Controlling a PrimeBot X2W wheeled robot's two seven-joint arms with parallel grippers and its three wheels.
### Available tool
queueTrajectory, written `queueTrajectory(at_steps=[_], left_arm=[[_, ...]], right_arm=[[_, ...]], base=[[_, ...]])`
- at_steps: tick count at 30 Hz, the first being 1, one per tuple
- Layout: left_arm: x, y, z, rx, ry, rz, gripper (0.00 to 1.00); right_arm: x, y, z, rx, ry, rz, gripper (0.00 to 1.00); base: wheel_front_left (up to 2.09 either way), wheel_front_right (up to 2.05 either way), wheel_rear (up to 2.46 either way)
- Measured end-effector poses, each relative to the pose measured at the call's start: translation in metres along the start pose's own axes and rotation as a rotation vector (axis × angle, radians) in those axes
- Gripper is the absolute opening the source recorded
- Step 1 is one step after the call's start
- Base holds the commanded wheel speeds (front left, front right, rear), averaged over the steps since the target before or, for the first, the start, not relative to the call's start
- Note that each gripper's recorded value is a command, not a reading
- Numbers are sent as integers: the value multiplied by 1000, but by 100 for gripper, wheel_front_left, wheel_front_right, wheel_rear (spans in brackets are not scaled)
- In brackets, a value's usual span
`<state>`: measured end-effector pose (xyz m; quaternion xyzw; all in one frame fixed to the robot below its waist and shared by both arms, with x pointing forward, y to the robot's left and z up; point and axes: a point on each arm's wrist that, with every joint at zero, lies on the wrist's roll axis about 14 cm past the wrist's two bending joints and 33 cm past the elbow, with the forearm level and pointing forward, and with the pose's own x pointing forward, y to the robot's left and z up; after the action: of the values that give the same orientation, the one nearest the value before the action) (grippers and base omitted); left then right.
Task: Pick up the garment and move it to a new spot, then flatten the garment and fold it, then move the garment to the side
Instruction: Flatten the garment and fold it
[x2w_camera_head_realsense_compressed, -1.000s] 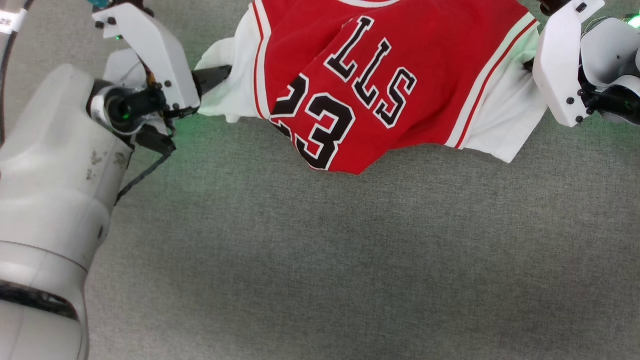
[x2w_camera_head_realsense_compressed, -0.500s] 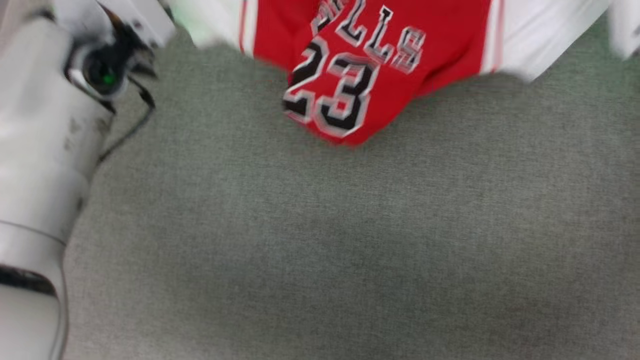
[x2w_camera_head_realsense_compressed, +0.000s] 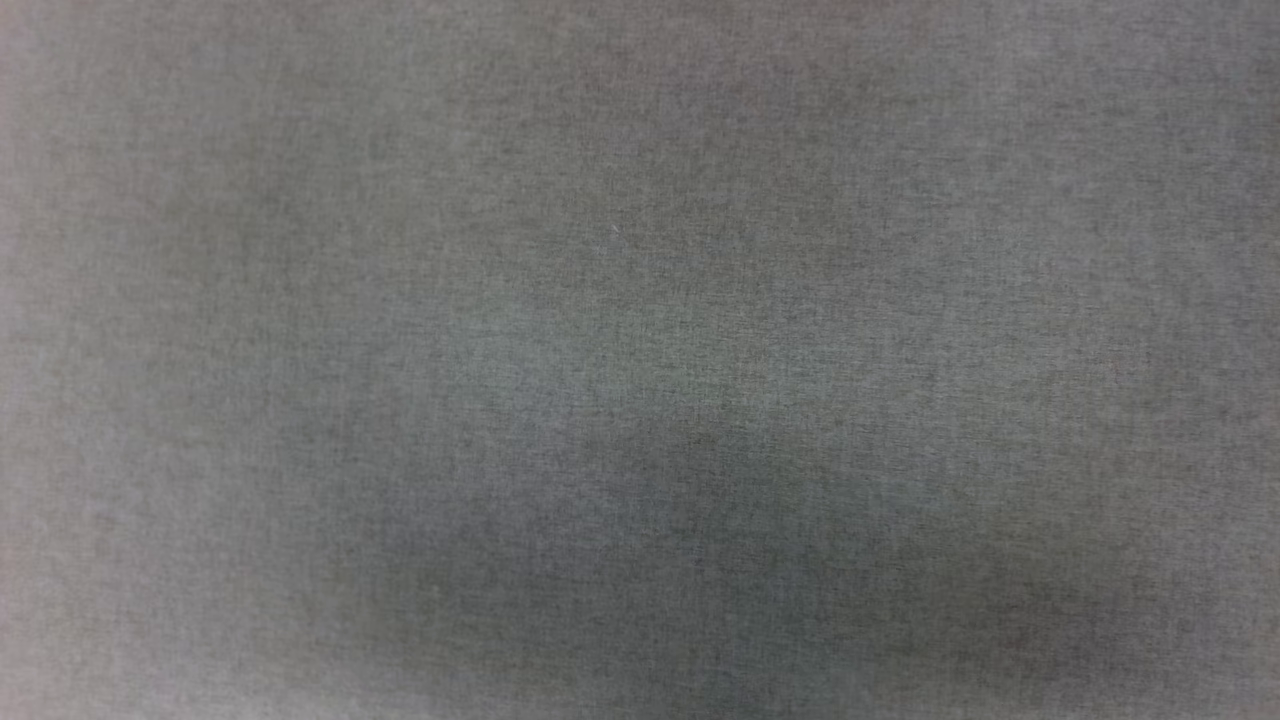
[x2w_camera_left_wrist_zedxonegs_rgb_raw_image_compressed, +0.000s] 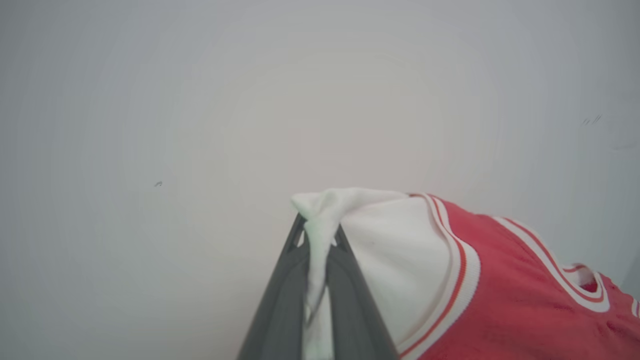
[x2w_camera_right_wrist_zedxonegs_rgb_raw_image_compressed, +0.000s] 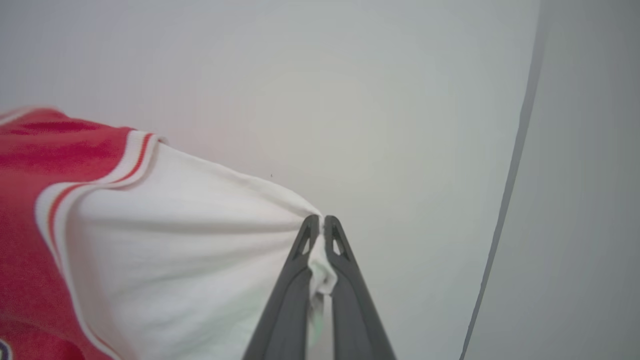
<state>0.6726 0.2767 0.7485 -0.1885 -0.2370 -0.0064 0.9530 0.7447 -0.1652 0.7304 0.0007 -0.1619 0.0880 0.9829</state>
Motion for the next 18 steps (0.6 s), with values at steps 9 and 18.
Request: queueTrajectory(at_steps=[9,18], left_arm=[[-18,-17,-18,-36,29,-21,0],[-88,-16,-80,-214,337,-60,0]], right_arm=[[-12,-8,13,-27,-17,-20,0],[-61,6,-64,-95,165,56,0]], base=[[0,0,0],[0,0,0]])
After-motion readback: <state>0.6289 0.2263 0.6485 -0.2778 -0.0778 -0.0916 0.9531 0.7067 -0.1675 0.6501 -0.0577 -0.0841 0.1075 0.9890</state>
